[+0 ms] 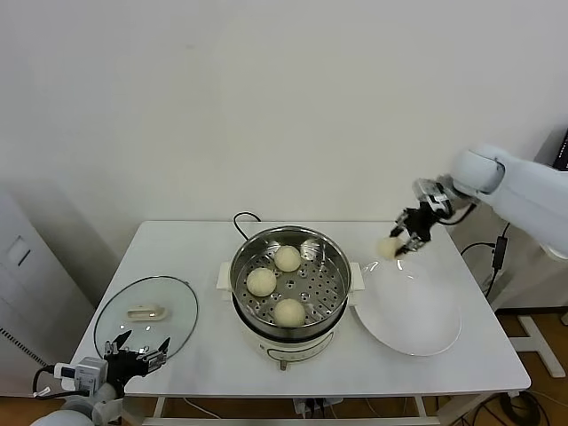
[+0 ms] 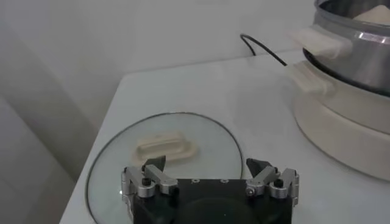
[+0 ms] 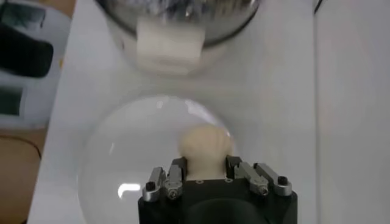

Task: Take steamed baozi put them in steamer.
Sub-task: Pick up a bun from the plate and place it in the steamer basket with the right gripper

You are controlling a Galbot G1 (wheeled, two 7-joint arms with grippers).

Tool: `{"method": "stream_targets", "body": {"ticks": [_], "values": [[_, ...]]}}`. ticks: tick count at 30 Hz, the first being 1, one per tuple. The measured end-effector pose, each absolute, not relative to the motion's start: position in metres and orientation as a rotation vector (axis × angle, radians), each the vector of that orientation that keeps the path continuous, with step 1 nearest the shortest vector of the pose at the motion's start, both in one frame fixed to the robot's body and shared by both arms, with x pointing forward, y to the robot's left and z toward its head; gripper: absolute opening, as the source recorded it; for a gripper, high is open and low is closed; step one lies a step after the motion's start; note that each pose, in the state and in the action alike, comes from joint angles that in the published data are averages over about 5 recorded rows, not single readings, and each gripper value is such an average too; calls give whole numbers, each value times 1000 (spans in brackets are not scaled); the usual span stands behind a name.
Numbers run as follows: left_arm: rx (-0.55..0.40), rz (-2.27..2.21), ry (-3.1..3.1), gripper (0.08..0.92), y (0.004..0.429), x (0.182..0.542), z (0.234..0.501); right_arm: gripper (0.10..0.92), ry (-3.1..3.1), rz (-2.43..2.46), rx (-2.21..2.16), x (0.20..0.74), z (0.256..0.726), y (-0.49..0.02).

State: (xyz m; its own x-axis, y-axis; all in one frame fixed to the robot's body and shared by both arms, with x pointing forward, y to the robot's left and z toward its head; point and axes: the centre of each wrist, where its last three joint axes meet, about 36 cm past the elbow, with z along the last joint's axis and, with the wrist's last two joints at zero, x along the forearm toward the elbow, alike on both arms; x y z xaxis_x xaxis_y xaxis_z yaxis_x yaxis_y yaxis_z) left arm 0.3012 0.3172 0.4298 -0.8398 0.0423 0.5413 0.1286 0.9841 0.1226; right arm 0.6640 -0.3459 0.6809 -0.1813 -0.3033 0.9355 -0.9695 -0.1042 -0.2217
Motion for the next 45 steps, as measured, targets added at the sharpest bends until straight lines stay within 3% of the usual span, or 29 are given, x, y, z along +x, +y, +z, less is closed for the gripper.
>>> {"method": "stream_targets", "body": {"ticks": [10,21,41,45], "values": [[-127,-201,-2568,823,315,300,431,416,-1576,1243,1429,651,712,-268],[-125,-192,-2576,823,315,301,433,416,-1601,1188,1386,637,692,-208],[-118,-188,-2574,823,316,302,431,417,-1563,1178,1292,622,619,-182],[-117,-185,-2575,823,316,302,431,476,-1549,1181,1291,619,607,-178]]}}
